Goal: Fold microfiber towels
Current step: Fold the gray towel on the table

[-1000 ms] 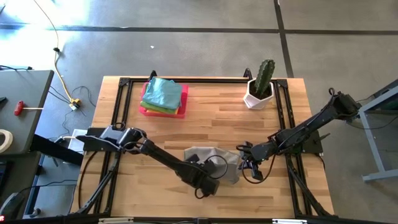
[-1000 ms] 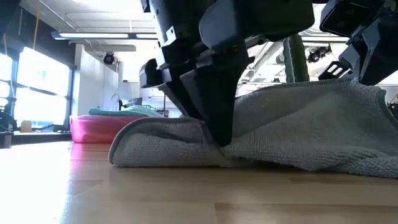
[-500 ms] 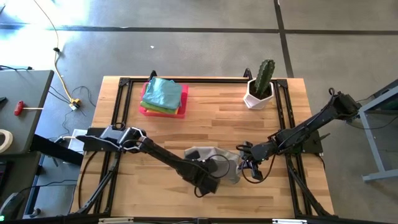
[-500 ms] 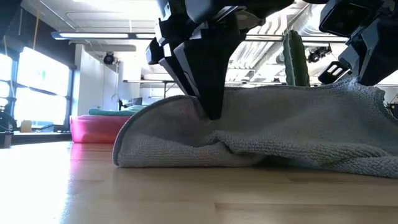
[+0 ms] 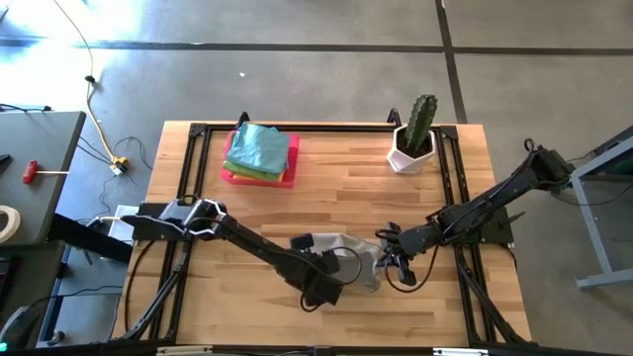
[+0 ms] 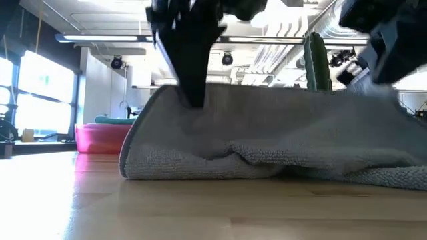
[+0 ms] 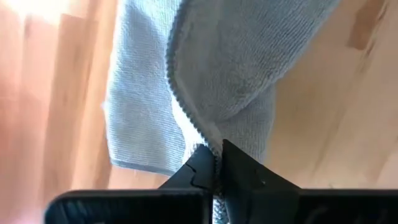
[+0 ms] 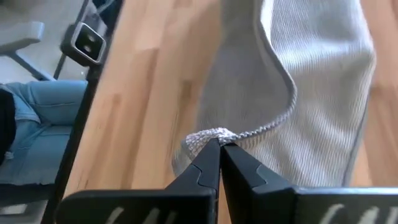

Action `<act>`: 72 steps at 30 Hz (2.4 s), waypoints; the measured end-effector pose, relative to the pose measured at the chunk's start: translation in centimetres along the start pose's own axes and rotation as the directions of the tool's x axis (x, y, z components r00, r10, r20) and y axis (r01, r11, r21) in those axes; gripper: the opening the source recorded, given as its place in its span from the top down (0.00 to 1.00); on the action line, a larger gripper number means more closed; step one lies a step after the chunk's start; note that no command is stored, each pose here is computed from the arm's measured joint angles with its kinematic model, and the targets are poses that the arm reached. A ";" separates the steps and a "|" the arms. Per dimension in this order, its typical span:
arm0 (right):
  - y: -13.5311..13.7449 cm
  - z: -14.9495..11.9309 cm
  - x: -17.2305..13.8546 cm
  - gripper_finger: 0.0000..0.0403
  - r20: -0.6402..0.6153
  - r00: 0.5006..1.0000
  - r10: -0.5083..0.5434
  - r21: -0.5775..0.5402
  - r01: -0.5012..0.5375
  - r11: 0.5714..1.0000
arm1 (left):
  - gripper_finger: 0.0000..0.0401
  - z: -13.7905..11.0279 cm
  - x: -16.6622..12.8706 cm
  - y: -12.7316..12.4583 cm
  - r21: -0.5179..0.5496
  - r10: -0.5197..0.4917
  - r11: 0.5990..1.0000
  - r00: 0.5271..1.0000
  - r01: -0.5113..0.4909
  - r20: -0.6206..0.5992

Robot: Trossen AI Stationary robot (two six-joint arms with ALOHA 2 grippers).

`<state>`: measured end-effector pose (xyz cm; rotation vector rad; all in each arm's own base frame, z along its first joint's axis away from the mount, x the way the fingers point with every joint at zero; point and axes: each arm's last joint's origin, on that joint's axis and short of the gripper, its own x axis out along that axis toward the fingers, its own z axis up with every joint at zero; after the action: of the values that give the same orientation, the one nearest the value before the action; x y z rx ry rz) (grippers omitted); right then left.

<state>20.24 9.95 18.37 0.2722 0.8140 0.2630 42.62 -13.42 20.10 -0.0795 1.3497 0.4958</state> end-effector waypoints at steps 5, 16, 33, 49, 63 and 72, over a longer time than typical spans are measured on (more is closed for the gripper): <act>1.0 2.4 -1.3 1.00 0.004 0.996 -0.088 -0.128 0.088 0.988 | 0.98 -0.1 -3.1 1.7 0.049 0.015 0.999 0.998 -0.018 0.058; 1.3 6.1 -6.8 1.00 0.010 0.766 -0.643 -0.375 0.599 0.708 | 0.99 -0.9 -10.8 8.2 0.175 0.168 0.961 0.956 -0.213 0.242; -1.5 12.3 -12.0 1.00 0.106 0.586 -0.803 -0.463 0.744 0.482 | 0.99 1.0 -13.1 18.2 -0.018 0.326 0.943 0.907 -0.334 0.266; 1.4 -0.3 -0.9 1.00 -0.036 0.974 -0.221 -0.190 0.211 0.959 | 0.99 -4.4 -2.4 4.1 -0.036 -0.289 0.951 0.921 0.309 0.263; 4.1 0.8 3.9 1.00 -0.115 0.959 -0.260 -0.452 0.182 0.873 | 0.99 -8.3 -0.7 0.8 -0.070 -0.352 0.920 0.892 0.385 0.284; -0.3 6.1 4.0 1.00 -0.178 0.804 -0.568 -0.620 0.356 0.699 | 0.99 -8.4 0.9 4.3 -0.110 -0.061 0.991 0.982 0.081 0.179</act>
<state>27.39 10.18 19.56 -0.5713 1.1000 0.0496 33.37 -12.15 18.26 -0.1760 1.1406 0.5096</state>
